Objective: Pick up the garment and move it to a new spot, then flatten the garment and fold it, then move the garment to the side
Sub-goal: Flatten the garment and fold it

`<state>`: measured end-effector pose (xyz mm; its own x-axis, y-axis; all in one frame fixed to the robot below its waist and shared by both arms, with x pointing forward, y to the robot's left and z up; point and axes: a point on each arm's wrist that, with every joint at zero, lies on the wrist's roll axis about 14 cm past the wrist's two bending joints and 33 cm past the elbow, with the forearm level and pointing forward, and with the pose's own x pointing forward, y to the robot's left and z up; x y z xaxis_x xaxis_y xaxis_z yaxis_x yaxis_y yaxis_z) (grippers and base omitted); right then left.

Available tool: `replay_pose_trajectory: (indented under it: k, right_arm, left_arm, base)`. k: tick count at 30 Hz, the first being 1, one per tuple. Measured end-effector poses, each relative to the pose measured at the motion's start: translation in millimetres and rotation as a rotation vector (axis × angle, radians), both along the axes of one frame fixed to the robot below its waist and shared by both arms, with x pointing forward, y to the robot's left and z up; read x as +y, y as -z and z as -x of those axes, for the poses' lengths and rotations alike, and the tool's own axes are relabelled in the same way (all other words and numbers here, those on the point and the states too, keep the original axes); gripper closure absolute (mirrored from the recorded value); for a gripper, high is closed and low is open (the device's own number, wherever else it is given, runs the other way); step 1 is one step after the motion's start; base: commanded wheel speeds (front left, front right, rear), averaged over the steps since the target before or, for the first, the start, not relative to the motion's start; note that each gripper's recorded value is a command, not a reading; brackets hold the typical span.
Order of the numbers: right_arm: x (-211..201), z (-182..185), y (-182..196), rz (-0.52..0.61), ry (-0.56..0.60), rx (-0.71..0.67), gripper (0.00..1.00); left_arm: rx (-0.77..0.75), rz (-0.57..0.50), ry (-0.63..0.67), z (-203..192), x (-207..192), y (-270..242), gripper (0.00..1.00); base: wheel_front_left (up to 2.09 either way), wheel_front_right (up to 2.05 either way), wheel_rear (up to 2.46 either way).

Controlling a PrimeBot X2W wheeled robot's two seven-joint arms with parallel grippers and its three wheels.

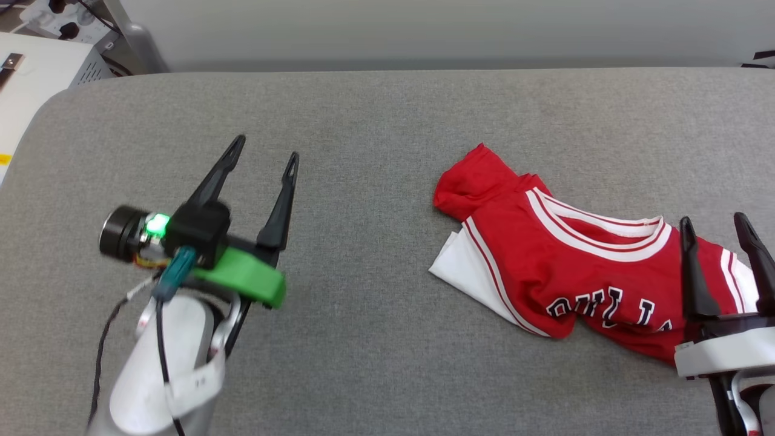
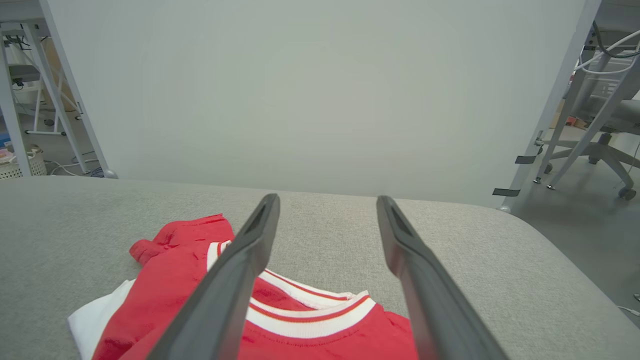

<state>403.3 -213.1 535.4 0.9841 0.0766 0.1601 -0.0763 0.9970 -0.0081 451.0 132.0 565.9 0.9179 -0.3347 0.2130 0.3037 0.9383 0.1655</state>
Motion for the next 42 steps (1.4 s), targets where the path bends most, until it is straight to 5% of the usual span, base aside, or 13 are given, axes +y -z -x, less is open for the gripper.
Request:
replay_pose_trajectory:
  k: [9, 19, 24, 42]
  right_arm:
    - [18, -2, 3, 0.002, -0.044, 0.011, 0.00]
    - [13, -16, 26, 0.005, -0.023, 0.063, 0.00]
    - [10, -21, 36, 0.004, -0.008, 0.085, 0.00]
    - [-6, -28, 65, -0.001, 0.057, 0.159, 0.00]
  left_arm:
    - [0.338, -0.145, 0.293, -36, -65, 9, 0.00]
    - [0.808, -0.462, 0.618, -4, -140, 90, 0.00]
    - [0.900, -0.584, 0.720, 13, -161, 128, 0.00]
    - [1.012, -0.704, 0.789, 17, -181, 199, 0.00]
  base:
    - [0.00, 0.00, 0.00]
    - [0.00, 0.00, 0.00]
    - [0.00, 0.00, 0.00]
    - [0.00, 0.00, 0.00]
